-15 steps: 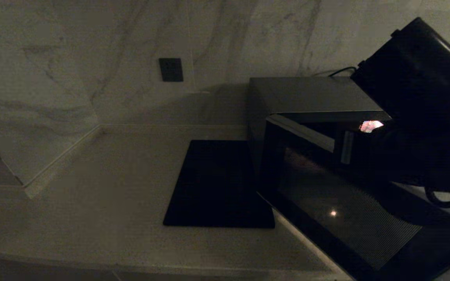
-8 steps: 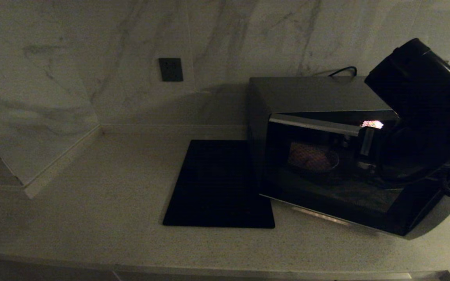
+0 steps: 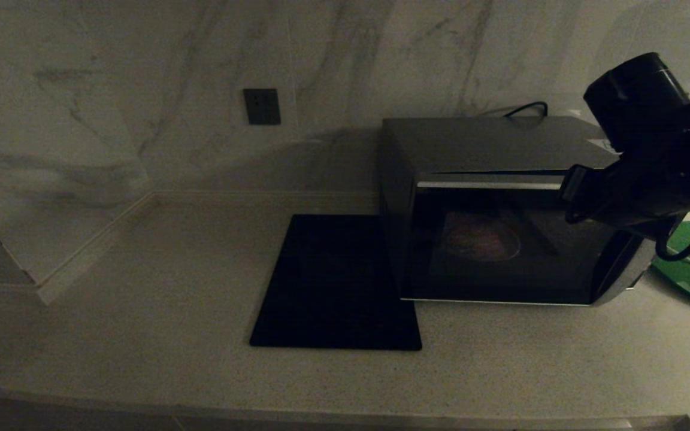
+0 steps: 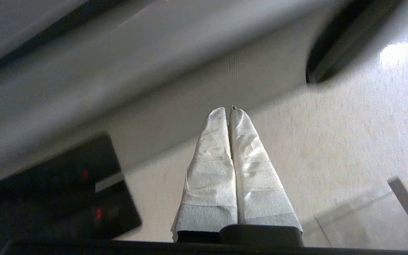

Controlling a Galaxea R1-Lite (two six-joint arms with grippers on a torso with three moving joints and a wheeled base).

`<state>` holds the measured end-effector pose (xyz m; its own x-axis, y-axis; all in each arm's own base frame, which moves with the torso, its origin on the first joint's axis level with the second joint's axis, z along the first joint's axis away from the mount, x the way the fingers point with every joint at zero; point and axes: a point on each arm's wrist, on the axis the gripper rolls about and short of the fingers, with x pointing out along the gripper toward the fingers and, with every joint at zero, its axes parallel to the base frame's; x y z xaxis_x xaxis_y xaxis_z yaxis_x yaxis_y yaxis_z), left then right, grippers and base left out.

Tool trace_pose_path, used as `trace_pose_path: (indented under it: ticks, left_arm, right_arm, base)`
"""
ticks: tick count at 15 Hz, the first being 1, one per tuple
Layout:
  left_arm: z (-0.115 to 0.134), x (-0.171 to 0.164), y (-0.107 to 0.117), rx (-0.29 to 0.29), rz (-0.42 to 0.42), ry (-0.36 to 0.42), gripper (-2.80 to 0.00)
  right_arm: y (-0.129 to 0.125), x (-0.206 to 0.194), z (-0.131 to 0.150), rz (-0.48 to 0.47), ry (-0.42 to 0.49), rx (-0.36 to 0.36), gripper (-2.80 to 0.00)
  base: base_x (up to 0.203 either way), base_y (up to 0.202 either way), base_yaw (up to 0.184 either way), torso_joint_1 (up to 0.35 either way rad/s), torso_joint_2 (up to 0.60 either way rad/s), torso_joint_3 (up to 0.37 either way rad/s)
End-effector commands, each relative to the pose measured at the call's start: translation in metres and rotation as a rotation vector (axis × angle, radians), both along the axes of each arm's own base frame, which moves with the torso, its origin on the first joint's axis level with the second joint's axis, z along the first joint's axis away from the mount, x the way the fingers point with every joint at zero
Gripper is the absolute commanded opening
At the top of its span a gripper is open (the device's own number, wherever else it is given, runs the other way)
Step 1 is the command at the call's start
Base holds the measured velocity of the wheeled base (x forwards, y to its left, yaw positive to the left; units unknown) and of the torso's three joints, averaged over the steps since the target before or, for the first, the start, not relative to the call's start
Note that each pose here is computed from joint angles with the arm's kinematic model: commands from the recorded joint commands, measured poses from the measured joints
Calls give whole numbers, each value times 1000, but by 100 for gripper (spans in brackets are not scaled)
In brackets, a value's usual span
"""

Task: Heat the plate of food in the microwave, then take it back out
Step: Close the microwave oven

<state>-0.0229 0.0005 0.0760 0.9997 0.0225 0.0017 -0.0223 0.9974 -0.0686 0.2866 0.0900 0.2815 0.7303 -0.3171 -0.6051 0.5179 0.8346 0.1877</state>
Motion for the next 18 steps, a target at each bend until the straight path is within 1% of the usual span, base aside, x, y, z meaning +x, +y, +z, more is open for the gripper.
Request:
trace_pose_path:
  ticks: [1, 3, 5, 9, 13, 18]
  left_arm:
    - [0, 0, 0, 0, 1, 0, -280]
    - [0, 0, 0, 0, 1, 0, -280]
    - [0, 0, 0, 0, 1, 0, -280]
    - [0, 0, 0, 0, 1, 0, -280]
    - [0, 0, 0, 0, 1, 0, -280]
    - [0, 0, 0, 0, 1, 0, -280]
  right_arm:
    - [-20, 21, -9, -51, 4, 10, -280]
    - [-37, 35, -11, -50, -13, 36, -280]
    - [-45, 45, -13, -47, -37, 49, -280]
    - [-46, 50, -14, -45, -54, 57, -280]
    - [-46, 48, -9, -43, -69, 61, -280]
    - [-46, 47, -8, -32, -69, 70, -280]
  base:
    - [0, 0, 0, 0, 0, 0]
    - [0, 0, 0, 0, 0, 0]
    - [0, 0, 0, 0, 0, 0]
    - [0, 0, 0, 0, 0, 0]
    - [0, 0, 0, 0, 0, 0]
    - [0, 0, 0, 0, 0, 0]
